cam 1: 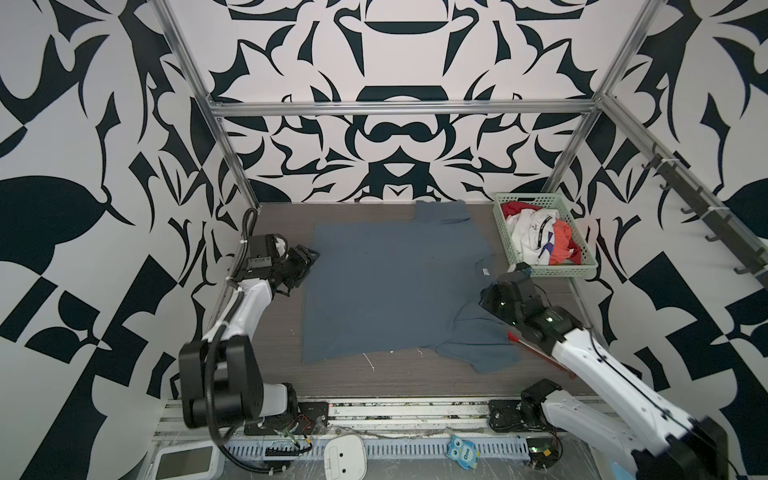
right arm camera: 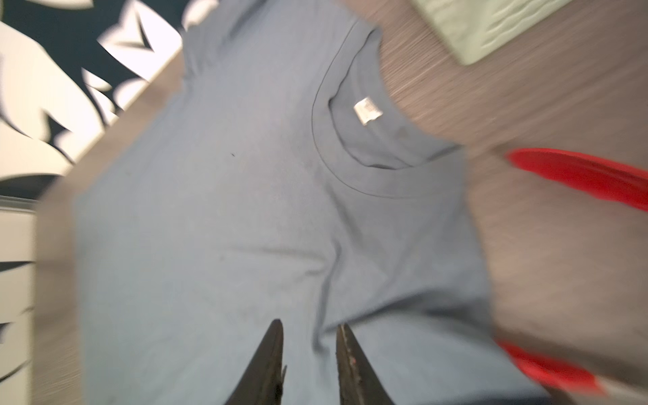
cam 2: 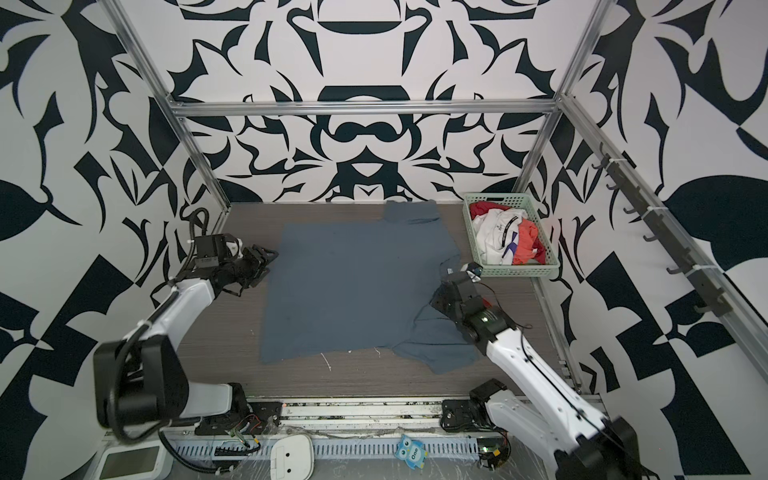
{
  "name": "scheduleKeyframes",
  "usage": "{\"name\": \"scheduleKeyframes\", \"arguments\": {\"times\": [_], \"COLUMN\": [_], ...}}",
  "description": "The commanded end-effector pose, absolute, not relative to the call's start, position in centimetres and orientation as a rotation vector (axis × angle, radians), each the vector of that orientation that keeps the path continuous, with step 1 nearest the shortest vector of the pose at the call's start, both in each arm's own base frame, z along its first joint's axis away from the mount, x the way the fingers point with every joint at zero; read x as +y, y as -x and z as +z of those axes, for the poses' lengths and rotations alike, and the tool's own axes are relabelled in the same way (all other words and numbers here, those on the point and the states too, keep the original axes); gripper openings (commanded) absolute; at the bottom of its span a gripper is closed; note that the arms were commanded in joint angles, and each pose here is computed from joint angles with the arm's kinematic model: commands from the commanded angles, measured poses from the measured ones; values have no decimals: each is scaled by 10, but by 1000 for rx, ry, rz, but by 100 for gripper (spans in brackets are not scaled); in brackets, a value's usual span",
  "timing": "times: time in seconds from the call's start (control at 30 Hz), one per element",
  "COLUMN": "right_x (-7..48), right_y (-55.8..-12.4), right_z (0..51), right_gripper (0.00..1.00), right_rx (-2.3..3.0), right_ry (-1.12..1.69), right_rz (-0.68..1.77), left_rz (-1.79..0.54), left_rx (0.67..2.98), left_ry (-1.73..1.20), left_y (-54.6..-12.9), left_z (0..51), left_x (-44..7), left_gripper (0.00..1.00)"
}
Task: Fold and stack the t-shirts
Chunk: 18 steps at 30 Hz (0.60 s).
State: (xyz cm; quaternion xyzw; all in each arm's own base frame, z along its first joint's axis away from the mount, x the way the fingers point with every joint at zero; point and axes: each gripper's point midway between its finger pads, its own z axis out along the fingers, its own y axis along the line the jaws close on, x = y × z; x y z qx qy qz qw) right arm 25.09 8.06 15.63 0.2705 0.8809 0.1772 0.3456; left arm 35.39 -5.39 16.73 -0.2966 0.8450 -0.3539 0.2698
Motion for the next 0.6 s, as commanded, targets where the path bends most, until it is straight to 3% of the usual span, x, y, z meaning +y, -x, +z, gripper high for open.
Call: {"name": "scheduleKeyframes", "arguments": {"times": [0.0, 0.2, 0.4, 0.57], "right_x": [65, 82, 89, 91], "right_y": [-196, -174, -168, -159], "right_z": [114, 71, 39, 20], "right_gripper": [31, 32, 33, 33], "right_rx": [2469, 2617, 2729, 2803], "right_ry": [-811, -794, -749, -741], "right_rz": [376, 452, 356, 315], "left_rz": [-925, -964, -929, -702], "left_rx": [2462, 2545, 2681, 2884], "left_ry": [995, 1041, 1032, 1021], "left_y": [-282, -231, -205, -172], "left_z": [122, 101, 73, 36], "left_x": [-62, -86, -101, -89], "left_gripper": [67, 67, 67, 68]}}
